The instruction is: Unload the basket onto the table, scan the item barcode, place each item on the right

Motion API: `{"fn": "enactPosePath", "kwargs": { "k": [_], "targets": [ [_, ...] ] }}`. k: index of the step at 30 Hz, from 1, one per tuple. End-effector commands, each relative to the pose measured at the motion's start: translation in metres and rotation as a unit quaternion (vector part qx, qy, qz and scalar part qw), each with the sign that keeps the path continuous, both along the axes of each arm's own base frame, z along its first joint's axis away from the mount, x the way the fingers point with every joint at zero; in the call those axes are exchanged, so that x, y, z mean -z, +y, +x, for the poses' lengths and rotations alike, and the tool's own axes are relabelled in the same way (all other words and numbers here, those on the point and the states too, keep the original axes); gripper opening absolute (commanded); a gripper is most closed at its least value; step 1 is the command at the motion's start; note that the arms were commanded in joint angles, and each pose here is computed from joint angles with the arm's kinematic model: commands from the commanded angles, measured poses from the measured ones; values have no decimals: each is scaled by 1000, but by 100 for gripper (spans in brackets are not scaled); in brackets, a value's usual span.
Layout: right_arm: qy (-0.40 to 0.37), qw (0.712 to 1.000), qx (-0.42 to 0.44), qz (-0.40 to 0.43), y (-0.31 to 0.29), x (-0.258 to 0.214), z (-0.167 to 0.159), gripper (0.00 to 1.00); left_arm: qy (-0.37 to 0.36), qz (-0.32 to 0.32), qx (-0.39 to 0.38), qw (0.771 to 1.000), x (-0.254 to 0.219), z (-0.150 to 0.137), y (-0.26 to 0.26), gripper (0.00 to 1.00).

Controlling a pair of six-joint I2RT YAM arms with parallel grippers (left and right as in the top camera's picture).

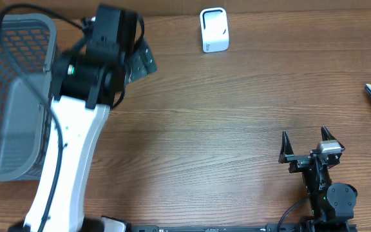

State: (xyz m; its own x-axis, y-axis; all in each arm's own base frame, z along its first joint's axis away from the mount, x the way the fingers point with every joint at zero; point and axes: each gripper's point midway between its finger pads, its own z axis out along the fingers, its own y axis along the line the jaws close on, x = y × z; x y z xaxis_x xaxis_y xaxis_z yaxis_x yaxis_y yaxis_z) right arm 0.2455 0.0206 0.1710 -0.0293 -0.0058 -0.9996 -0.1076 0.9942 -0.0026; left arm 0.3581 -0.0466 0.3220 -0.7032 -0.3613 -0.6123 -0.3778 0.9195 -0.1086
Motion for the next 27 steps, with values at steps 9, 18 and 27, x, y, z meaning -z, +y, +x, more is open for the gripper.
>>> {"fn": "enactPosePath", "kwargs": {
  "k": [9,18,27],
  "targets": [
    [-4,1000,1,0,0,0,0,100,-144,17,130,981,45,-24,-8,100],
    [-4,1000,1,0,0,0,0,100,-292,39,267,918,75,-83,-9,100],
    [-4,1000,1,-1,0,0,0,100,-314,76,260,910,129,-111,8,100]
  ]
}}
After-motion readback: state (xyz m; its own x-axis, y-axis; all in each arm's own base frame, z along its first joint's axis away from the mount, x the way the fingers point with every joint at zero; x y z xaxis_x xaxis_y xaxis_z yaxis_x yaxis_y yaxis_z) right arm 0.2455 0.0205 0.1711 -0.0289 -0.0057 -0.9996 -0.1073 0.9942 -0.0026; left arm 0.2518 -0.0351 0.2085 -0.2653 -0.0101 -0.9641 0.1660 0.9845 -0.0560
